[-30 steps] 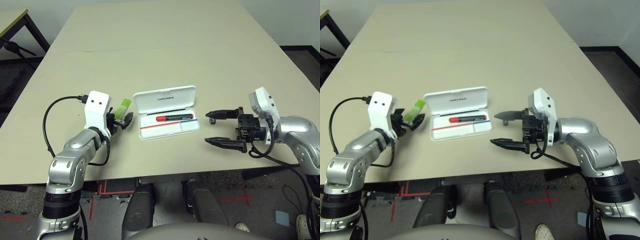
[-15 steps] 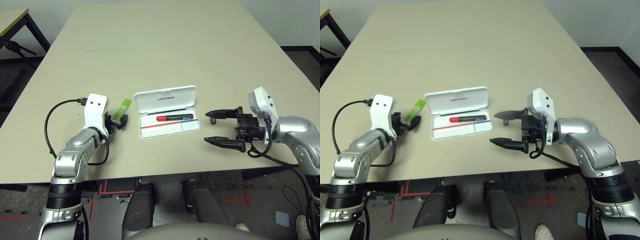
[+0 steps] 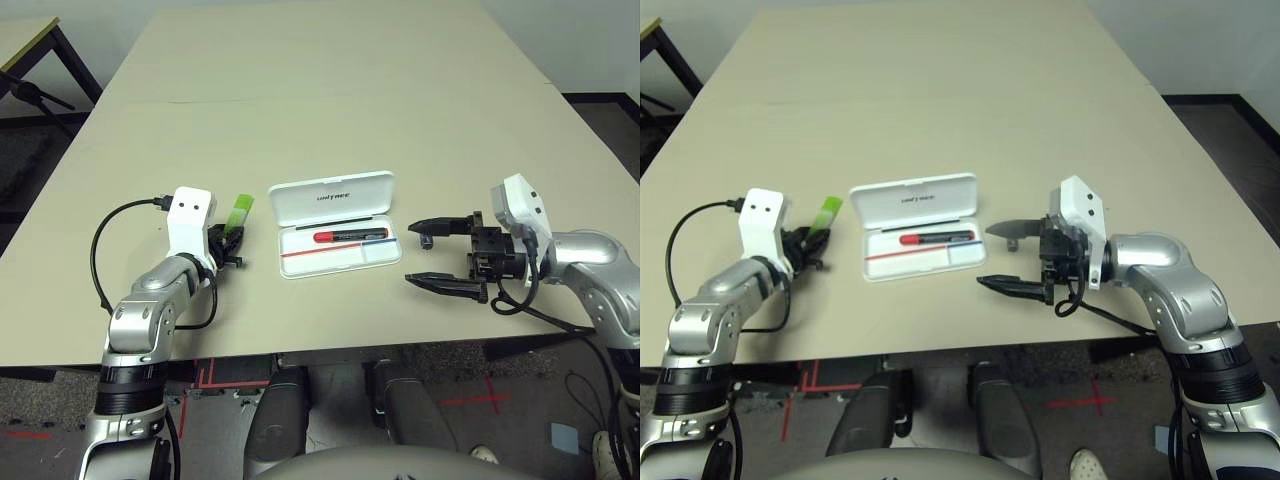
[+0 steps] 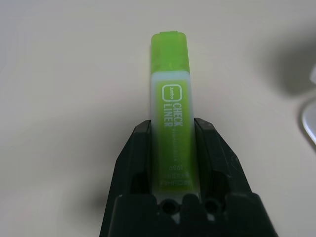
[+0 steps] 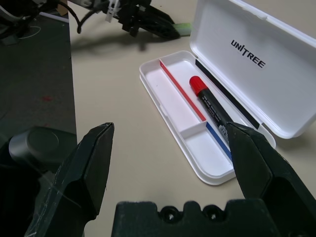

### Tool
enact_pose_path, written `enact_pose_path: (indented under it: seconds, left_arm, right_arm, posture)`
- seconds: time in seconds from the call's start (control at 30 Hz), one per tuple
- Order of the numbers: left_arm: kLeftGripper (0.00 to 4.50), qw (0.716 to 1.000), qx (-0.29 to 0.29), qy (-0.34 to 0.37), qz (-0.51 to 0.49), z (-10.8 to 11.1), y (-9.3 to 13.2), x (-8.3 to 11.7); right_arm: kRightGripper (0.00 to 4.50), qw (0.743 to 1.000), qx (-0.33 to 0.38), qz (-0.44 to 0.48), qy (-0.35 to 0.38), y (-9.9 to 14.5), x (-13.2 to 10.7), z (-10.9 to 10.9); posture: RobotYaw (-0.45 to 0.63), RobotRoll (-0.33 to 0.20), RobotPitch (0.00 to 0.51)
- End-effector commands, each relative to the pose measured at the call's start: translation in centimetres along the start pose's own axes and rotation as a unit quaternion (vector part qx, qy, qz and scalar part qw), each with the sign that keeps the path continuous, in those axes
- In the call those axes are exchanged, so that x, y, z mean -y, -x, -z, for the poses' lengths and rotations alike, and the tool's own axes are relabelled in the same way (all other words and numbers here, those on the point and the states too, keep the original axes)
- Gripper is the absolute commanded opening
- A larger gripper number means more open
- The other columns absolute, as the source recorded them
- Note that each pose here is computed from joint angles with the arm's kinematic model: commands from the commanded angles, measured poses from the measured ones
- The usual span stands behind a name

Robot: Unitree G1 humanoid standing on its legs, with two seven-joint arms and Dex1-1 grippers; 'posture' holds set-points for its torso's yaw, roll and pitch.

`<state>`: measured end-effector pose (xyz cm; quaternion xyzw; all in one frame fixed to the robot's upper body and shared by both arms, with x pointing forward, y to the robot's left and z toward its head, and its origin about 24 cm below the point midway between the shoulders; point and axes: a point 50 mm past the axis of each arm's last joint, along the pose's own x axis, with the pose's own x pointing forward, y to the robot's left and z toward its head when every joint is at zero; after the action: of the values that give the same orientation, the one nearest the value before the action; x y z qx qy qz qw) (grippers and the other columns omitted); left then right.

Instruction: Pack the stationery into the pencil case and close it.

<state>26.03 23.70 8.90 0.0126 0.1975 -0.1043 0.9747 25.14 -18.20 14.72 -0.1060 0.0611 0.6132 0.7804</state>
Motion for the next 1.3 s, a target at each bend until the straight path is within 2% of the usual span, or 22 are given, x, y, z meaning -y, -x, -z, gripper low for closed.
enact_pose_path:
  seconds: [0.03, 0.33, 0.5, 0.63, 0.87, 1.17, 1.3]
  left_arm:
    - [1.13, 0.999, -0.002, 0.005, 0.035, 0.4, 1.7, -0.5]
    - [1.13, 0.990, -0.013, -0.031, 0.134, 1.4, 6.2, -2.1]
    - [1.13, 0.980, -0.011, -0.073, 0.187, 1.3, 7.1, -1.8]
    - [1.13, 0.958, 0.008, -0.136, 0.252, -0.3, 6.8, -0.1]
    - [1.13, 0.917, 0.004, -0.207, 0.341, -1.5, 6.2, 2.8]
    - [1.13, 0.874, 0.019, -0.284, 0.395, -2.5, 3.5, 5.5]
    - [1.13, 0.854, 0.019, -0.319, 0.410, -2.4, 2.2, 6.0]
  right_arm:
    - [4.50, 1.000, -0.001, -0.005, 0.004, -0.3, 0.2, 0.2]
    - [4.50, 1.000, 0.000, -0.012, 0.007, -0.6, 0.8, 0.4]
    - [4.50, 1.000, 0.000, -0.014, 0.008, -0.7, 1.1, 0.5]
    - [4.50, 1.000, -0.001, -0.016, 0.009, -0.8, 1.2, 0.6]
    - [4.50, 1.000, -0.006, -0.017, 0.011, -0.6, 1.2, 0.8]
    - [4.50, 1.000, -0.009, -0.015, 0.011, -0.6, 1.0, 0.9]
    - [4.50, 1.000, -0.010, -0.014, 0.012, -0.6, 1.0, 0.9]
  posture:
    - [0.00, 0.000, 0.151]
    - [0.03, 0.000, 0.149]
    - [0.04, 0.000, 0.147]
    - [0.04, 0.000, 0.144]
    - [0.02, 0.000, 0.145]
    - [0.00, 0.000, 0.145]
    - [-0.01, 0.000, 0.147]
